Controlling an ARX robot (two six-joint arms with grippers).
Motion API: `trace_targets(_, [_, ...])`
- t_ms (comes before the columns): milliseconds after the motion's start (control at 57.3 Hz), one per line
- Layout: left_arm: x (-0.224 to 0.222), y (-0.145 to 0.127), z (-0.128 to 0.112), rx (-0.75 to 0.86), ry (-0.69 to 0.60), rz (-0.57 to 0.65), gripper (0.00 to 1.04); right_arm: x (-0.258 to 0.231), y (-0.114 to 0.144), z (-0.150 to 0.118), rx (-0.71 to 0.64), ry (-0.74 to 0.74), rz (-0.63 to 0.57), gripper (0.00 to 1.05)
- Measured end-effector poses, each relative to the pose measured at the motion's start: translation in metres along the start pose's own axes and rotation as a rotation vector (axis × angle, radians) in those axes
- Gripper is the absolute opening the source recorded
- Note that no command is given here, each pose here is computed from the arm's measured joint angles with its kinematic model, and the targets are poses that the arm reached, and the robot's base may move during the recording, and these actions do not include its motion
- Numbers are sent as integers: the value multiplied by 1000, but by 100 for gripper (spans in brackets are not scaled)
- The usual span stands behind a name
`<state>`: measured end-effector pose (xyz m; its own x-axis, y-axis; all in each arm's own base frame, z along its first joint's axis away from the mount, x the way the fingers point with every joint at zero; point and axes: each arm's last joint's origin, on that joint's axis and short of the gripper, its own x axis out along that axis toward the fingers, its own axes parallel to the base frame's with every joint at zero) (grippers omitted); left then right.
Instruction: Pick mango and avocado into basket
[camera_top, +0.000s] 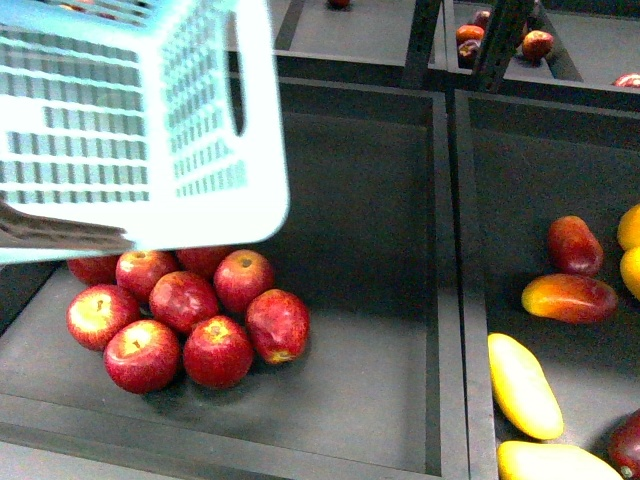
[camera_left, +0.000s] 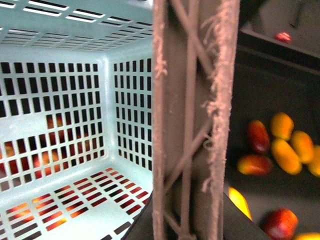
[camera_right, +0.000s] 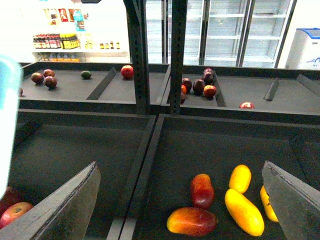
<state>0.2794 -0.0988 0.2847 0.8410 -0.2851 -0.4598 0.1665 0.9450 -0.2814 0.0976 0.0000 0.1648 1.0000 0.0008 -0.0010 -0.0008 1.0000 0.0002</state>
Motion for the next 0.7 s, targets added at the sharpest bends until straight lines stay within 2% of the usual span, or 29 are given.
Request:
trace_targets(140, [21, -25, -3, -60, 70, -191, 6, 0, 0, 0, 0, 0, 0, 97])
trace_targets(314, [38, -51, 0, -63, 85, -297, 6, 0, 0, 0, 0, 0, 0, 97])
trace_targets(489, [50, -61, 5, -61, 103, -310, 6, 0, 0, 0, 0, 0, 0, 97])
trace_targets(698, [55, -68, 0, -111, 129, -345, 6, 0, 0, 0, 0, 0, 0, 97])
